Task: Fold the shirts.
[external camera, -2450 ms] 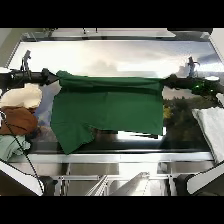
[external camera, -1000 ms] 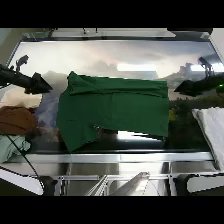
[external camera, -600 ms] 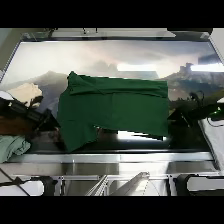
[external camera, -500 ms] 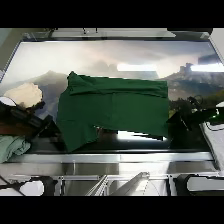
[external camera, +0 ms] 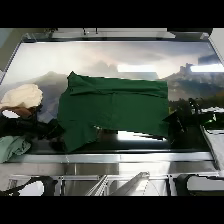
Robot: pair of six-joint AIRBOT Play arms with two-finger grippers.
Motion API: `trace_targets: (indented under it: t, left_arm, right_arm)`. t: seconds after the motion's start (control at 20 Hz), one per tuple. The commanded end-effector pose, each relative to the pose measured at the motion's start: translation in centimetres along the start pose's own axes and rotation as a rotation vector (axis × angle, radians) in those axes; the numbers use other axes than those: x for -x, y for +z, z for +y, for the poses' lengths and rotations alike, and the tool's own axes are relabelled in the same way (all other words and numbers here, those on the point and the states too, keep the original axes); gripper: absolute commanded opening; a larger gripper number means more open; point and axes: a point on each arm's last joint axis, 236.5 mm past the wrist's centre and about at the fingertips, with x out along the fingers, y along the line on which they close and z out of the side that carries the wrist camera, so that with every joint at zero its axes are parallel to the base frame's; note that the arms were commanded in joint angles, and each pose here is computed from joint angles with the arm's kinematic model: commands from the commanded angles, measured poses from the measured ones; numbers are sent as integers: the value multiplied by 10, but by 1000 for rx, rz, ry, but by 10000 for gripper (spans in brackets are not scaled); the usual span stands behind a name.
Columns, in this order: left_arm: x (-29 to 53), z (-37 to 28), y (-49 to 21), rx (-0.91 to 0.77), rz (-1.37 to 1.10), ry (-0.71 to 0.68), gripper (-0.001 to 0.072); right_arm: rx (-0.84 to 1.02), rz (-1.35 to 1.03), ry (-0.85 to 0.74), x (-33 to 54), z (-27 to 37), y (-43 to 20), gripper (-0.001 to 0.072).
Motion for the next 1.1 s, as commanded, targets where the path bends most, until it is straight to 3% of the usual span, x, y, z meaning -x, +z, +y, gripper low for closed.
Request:
trace_targets:
  t: [0.0, 0.25, 0.3, 0.35, 0.7, 0.75, 0.8, 0.85, 1.05]
  left_arm:
    - [1, -21, 23, -36, -103, -88, 272]
    - [1, -18, 30, -36, -134, -74, 267]
    - [0, -20, 29, -56, -128, -72, 106]
    - [-1, -22, 26, -76, -118, -74, 23]
    - [-3, -25, 22, -89, -101, -79, 23]
    - [-2, -26, 20, -86, -93, -85, 23]
    - [-1, -26, 18, -82, -83, -93, 22]
    - [3, -27, 15, -79, -78, -104, 22]
    - [54, -39, 24, -91, -225, -144, 21]
  right_arm:
    - [17, -7, 38, 2, 7, 1, 499]
    - [4, -27, 24, 10, -3, 3, 500]
    - [-7, -41, 24, 14, -7, 5, 500]
    - [-14, -51, 22, 16, -9, 7, 499]
    - [-27, 56, 69, -42, 11, -35, 497]
    - [-16, 59, 86, -45, 18, -35, 417]
    - [16, 61, 123, -43, 27, -34, 129]
    - [33, 62, 168, -39, 38, -33, 23]
    - [55, 0, 247, 7, 57, -13, 22]
